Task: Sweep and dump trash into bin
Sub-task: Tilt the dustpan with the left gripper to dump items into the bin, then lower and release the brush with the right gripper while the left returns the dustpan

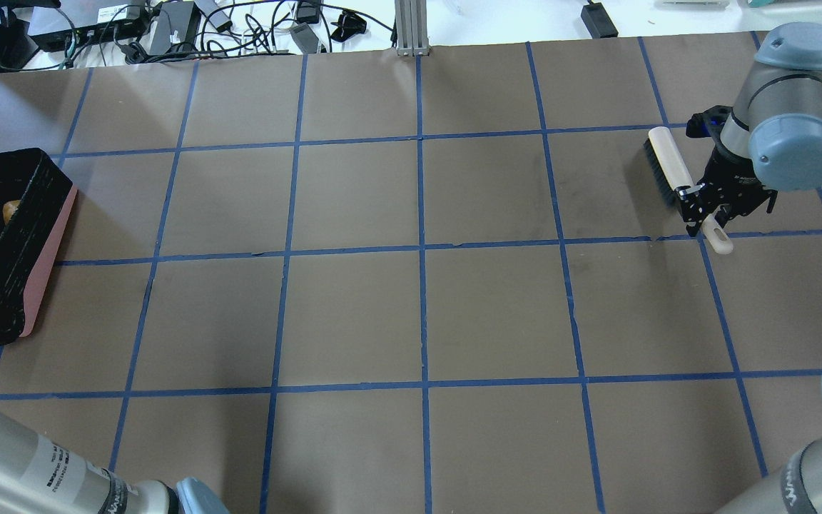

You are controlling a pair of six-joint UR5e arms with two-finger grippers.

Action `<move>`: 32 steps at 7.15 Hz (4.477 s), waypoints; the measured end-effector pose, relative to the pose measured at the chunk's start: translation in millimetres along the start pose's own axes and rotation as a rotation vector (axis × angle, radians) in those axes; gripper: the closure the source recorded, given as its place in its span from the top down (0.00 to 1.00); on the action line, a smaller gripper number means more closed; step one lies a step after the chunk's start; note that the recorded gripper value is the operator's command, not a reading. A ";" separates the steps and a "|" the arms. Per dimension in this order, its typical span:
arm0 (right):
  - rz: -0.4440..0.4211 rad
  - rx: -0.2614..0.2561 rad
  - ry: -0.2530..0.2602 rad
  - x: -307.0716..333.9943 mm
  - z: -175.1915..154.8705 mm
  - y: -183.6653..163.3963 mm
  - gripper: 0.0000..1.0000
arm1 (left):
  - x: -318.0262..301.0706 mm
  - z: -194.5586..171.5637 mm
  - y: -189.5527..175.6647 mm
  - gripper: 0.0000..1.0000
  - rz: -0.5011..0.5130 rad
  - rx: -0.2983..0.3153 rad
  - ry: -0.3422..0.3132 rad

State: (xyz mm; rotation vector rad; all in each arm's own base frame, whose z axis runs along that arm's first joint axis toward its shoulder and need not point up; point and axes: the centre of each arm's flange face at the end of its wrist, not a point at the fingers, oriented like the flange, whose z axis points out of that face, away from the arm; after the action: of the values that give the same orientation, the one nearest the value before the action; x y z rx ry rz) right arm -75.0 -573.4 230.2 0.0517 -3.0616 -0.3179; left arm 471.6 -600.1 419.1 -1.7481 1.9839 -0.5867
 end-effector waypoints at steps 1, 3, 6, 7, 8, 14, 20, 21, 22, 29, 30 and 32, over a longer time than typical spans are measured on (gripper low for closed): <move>0.001 -0.001 -0.001 -0.1 0.4 0.1 0.62 | 0.5 -9.3 6.0 0.00 0.023 0.039 0.015; 0.004 -0.006 -0.003 -1.1 2.3 2.0 0.78 | 5.8 -37.2 16.9 0.00 0.081 0.094 0.013; 0.012 0.072 0.012 0.3 -17.9 0.6 1.00 | 10.7 -57.3 49.8 0.00 0.085 0.284 0.072; 0.016 0.117 0.003 -2.8 -34.8 4.1 1.00 | 7.3 -56.6 57.8 0.00 0.055 0.370 0.113; 0.017 0.158 0.001 -7.0 -54.9 8.5 1.00 | 2.6 -62.7 60.5 0.00 0.030 0.422 0.139; 0.020 0.250 0.017 -59.4 -214.1 58.8 1.00 | -6.5 -106.0 41.0 0.00 0.150 0.269 0.059; 0.013 0.295 -0.012 -153.5 -243.0 87.3 1.00 | 11.3 -130.2 24.7 0.00 0.271 -0.079 0.076; 0.022 0.295 -0.019 -164.8 -243.1 88.9 1.00 | 15.1 -118.7 40.1 0.00 0.275 -0.167 0.084; 0.023 0.296 -0.026 -175.1 -243.4 90.6 1.00 | 18.7 -105.8 55.6 0.00 0.259 -0.239 0.084; 0.021 0.284 -0.033 -184.4 -240.0 92.0 1.00 | 103.9 -79.8 187.3 0.00 -0.119 -0.561 0.028; 0.020 0.272 -0.035 -184.6 -238.5 92.8 1.00 | 117.6 -80.6 208.6 0.00 -0.147 -0.578 0.005; 0.024 0.255 -0.036 -185.1 -236.1 94.4 1.00 | 143.4 -93.7 254.5 0.00 -0.122 -0.591 -0.007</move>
State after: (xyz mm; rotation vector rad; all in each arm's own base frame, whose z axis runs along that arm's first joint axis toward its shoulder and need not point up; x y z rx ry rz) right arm 122.6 -521.9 469.3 0.0212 -3.1153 0.0753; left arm 195.2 -710.0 344.0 -2.2087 2.2017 -0.0138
